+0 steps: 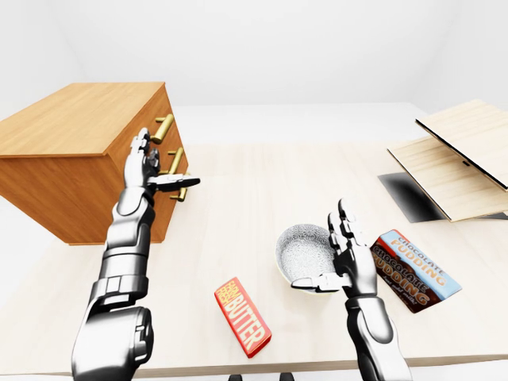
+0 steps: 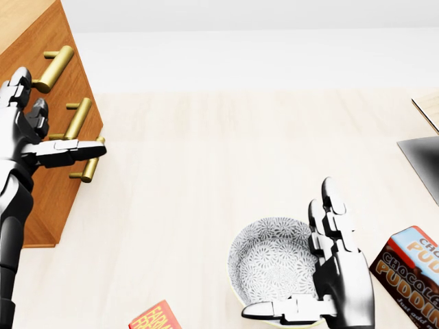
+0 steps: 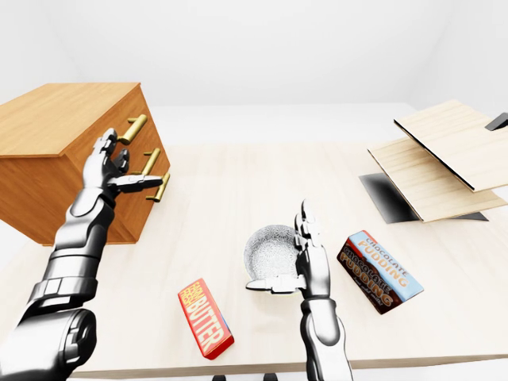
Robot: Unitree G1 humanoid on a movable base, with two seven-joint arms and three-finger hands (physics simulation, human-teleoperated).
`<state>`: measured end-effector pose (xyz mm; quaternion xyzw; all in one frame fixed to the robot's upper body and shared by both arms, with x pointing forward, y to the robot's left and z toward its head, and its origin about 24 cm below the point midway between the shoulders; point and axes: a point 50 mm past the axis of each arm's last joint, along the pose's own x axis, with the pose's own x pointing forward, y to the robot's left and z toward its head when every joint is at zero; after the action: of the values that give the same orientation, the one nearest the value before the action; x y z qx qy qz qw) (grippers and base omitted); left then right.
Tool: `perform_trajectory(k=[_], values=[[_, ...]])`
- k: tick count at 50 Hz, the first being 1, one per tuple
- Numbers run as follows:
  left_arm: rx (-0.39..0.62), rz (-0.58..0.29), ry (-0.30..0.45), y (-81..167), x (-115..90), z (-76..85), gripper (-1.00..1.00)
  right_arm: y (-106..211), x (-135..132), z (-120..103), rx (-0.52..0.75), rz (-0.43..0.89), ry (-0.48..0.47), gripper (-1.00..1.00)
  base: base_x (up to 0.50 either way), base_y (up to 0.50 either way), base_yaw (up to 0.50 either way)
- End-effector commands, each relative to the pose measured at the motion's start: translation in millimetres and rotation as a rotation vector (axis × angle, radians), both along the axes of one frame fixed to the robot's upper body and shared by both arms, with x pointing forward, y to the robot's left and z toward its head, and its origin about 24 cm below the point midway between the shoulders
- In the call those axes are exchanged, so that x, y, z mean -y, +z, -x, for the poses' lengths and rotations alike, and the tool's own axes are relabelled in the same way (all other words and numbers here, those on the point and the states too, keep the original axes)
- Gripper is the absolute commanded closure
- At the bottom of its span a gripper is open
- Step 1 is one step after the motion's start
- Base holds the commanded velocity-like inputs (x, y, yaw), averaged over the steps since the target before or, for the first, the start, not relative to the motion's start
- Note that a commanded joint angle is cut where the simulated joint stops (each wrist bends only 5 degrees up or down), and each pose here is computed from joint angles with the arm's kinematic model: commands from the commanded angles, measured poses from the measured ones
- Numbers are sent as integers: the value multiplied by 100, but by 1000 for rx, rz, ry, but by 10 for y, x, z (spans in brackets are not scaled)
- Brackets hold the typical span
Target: Close the top drawer of the cabinet and put the bowl on top of it.
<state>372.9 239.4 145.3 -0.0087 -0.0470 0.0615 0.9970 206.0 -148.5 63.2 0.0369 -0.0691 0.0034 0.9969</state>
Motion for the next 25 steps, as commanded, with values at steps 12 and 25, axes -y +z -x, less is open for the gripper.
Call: perform_trajectory(k=[12,25], values=[[56,-12,27,-25,14,179,-100,-13,-16,-5,-6,4,3,-100,0,0,0],[387,-55,-18,358,262,933,-100,-10,-20,4,-5,4,5,-100,0,0,0]])
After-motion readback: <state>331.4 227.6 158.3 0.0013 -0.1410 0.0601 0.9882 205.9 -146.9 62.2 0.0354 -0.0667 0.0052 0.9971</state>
